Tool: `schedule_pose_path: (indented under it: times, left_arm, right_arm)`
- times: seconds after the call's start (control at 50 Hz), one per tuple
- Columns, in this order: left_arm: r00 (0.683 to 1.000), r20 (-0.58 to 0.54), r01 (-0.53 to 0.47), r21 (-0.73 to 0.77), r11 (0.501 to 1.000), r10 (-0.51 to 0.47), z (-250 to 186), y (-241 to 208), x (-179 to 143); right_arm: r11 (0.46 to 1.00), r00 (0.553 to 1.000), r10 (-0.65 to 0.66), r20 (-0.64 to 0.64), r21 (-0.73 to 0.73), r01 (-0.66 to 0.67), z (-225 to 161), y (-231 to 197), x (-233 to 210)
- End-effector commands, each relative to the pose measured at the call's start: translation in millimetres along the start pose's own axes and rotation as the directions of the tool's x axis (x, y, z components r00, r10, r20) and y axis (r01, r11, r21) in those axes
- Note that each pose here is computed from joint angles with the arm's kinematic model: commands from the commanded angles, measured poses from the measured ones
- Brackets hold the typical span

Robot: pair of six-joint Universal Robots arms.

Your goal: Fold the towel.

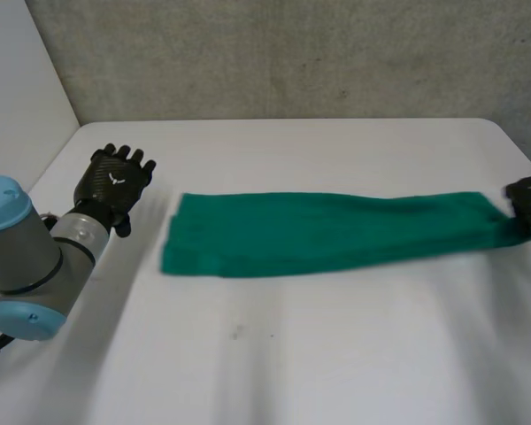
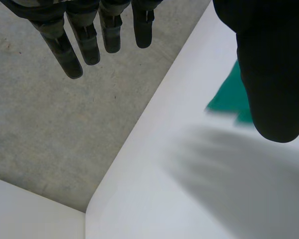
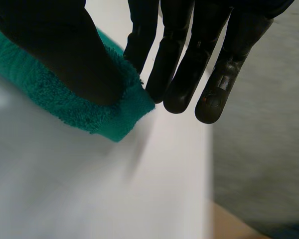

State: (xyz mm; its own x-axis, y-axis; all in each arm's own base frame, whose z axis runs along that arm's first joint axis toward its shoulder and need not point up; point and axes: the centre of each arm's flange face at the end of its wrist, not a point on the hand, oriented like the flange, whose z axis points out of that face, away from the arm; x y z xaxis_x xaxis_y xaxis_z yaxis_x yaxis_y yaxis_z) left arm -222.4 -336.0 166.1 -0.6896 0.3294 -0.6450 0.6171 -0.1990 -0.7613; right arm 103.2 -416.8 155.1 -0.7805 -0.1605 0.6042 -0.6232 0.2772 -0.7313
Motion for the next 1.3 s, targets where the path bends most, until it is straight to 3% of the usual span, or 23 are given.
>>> schedule_pose_path:
  times: [0.02,0.14,0.16,0.18,0.24,0.26,0.3,0.34,0.4,0.5,0.56,0.62,0.64,0.66,0.68,0.7,0.74,0.78,0.86,1.02,1.1,1.22,1.3]
  left_arm:
    - [1.0,0.015,-0.002,0.004,1.0,0.002,-9,-6,-7]
    - [1.0,0.015,-0.003,0.008,1.0,0.003,-14,-9,-7]
    - [1.0,0.018,-0.002,0.012,1.0,0.002,-15,-11,-8]
    - [1.0,0.022,-0.002,0.019,1.0,0.002,-16,-14,-10]
    - [1.0,0.025,0.002,0.022,1.0,-0.002,-17,-15,-11]
    - [0.999,0.031,0.016,0.033,0.999,-0.017,-18,-19,-13]
    - [0.999,0.035,0.029,0.043,0.999,-0.03,-19,-23,-14]
    - [0.998,0.039,0.053,0.057,0.997,-0.056,-20,-28,-17]
    - [0.996,0.039,0.081,0.065,0.995,-0.084,-21,-31,-17]
    - [0.992,0.029,0.121,0.08,0.989,-0.123,-23,-36,-15]
    - [0.992,0.011,0.125,0.093,0.988,-0.127,-24,-41,-9]
    - [0.992,0.001,0.125,0.108,0.986,-0.126,-25,-46,-5]
    - [0.992,-0.005,0.126,0.119,0.985,-0.126,-24,-50,-3]
    - [0.992,-0.005,0.126,0.119,0.985,-0.126,-24,-50,-3]
    - [0.992,-0.01,0.126,0.123,0.984,-0.126,-24,-51,-1]
    - [0.992,-0.014,0.125,0.136,0.983,-0.124,-23,-54,1]
    - [0.992,-0.032,0.127,0.164,0.978,-0.123,-22,-63,8]
    - [0.991,-0.054,0.134,0.184,0.974,-0.126,-21,-70,16]
    - [0.982,-0.105,0.18,0.225,0.958,-0.16,-19,-87,33]
    - [0.966,-0.137,0.246,0.235,0.94,-0.219,-16,-105,58]
    - [0.966,-0.133,0.248,0.226,0.942,-0.222,-17,-104,60]
    - [0.966,-0.134,0.246,0.217,0.945,-0.221,-21,-103,59]
    - [0.966,-0.133,0.247,0.194,0.949,-0.224,-25,-99,55]
  right_arm:
    - [0.979,0.973,-0.19,-0.131,0.045,0.197,3,-26,38]
    - [0.951,0.976,-0.194,-0.095,0.226,0.211,-18,-82,3]
    - [0.927,0.976,-0.211,-0.054,0.305,0.217,-30,-101,-18]
    - [0.869,0.968,-0.251,0.022,0.446,0.215,-53,-131,-56]
    - [0.784,0.945,-0.308,0.108,0.592,0.188,-83,-156,-99]
    - [0.783,0.945,-0.308,0.108,0.592,0.188,-83,-156,-99]
    - [0.668,0.893,-0.399,0.207,0.733,0.128,-125,-173,-153]
    - [0.62,0.856,-0.448,0.257,0.779,0.091,-144,-173,-181]
    - [0.566,0.75,-0.552,0.364,0.825,0.015,-177,-156,-238]
    - [0.591,0.678,-0.595,0.431,0.807,0.006,-185,-129,-272]
    - [0.605,0.676,-0.593,0.438,0.796,0.014,-181,-124,-275]
    - [0.634,0.707,-0.559,0.432,0.773,0.029,-176,-126,-270]
    - [0.679,0.77,-0.492,0.406,0.732,0.048,-167,-134,-252]
    - [0.705,0.802,-0.45,0.394,0.708,0.048,-162,-139,-241]
    - [0.705,0.802,-0.449,0.394,0.708,0.048,-162,-139,-240]
    - [0.733,0.831,-0.403,0.384,0.679,0.041,-155,-142,-227]
    - [0.844,0.9,-0.195,0.39,0.535,-0.049,-136,-138,-184]
    - [0.889,0.891,-0.077,0.447,0.435,-0.142,-135,-125,-169]
    - [0.93,0.851,0.055,0.522,0.283,-0.233,-134,-97,-158]
    - [0.971,0.85,0.176,0.496,0.053,-0.231,-114,-35,-130]
    - [0.971,0.857,0.198,0.476,0.025,-0.238,-106,-26,-124]
    - [0.961,0.89,0.198,0.411,0.099,-0.26,-86,-34,-112]
    - [0.938,0.901,0.193,0.389,0.197,-0.287,-82,-62,-104]
